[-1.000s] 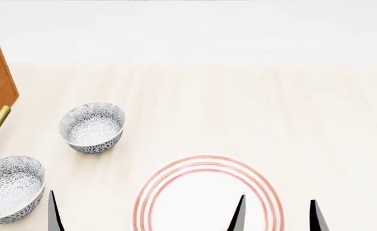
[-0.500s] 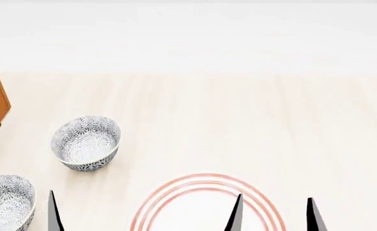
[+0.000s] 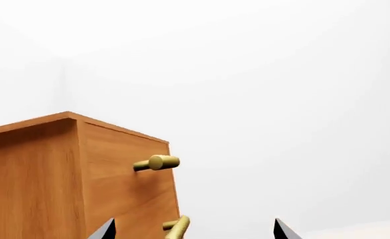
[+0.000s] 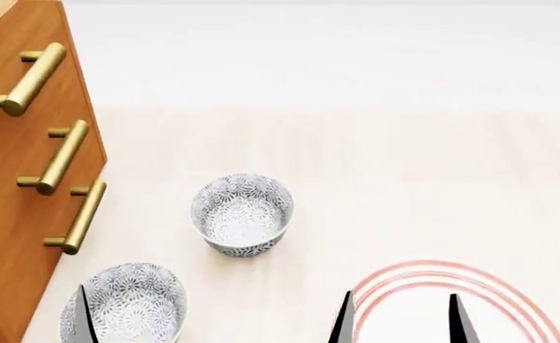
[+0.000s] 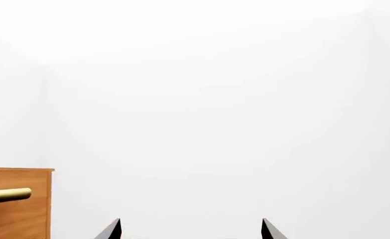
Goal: Pick up the bowl and put it in the front on the plate.
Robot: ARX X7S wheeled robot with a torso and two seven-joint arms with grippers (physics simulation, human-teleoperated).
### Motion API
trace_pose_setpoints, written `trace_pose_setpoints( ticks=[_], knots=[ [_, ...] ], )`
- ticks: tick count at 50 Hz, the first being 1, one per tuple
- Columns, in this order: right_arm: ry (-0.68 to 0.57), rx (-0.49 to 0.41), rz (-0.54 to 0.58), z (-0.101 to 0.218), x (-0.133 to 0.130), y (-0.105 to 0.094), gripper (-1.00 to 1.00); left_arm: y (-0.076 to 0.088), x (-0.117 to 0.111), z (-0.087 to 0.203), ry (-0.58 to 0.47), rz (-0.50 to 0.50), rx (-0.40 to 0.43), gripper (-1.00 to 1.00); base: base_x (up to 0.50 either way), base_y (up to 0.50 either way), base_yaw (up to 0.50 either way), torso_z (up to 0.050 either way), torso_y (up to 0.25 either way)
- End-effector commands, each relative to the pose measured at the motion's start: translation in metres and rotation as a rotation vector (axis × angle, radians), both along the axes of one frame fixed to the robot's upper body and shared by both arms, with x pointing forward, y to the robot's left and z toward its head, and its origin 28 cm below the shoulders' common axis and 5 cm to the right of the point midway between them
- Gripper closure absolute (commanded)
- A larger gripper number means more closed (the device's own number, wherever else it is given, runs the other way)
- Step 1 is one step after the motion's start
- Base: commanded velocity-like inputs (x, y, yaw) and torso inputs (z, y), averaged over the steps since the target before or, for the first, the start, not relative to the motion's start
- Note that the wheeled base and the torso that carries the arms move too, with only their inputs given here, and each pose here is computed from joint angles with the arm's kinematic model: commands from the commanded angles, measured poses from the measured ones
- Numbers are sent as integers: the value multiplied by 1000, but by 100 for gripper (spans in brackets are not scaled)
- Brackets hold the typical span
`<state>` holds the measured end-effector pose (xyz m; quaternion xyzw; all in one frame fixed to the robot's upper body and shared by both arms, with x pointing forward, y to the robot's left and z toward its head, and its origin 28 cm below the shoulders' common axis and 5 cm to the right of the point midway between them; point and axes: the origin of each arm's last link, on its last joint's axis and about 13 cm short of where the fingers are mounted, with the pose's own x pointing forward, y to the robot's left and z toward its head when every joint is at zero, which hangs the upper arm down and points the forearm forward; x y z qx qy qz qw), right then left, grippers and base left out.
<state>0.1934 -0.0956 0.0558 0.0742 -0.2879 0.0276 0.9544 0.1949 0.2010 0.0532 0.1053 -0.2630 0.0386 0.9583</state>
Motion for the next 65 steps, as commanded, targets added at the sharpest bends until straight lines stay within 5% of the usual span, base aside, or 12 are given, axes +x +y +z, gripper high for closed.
trace_pose_setpoints(
  ticks=[1, 21, 49, 65],
  knots=[
    [-8, -11, 5, 0, 0, 0, -100, 1, 1, 0, -12, 6, -3, -100, 0, 492, 0, 0, 0],
    [26, -5, 7, -2, 1, 0, -100, 0, 3, -2, 21, -1, 8, -100, 0, 29, 0, 0, 0],
    [68, -6, 0, 1, 9, 0, -100, 0, 3, -1, 18, 2, 12, -100, 0, 0, 0, 0, -161],
    [59, 39, 66, 85, 47, 9, -100, 0, 3, 2, 8, 7, 18, -100, 0, 0, 0, 0, 0]
  ],
)
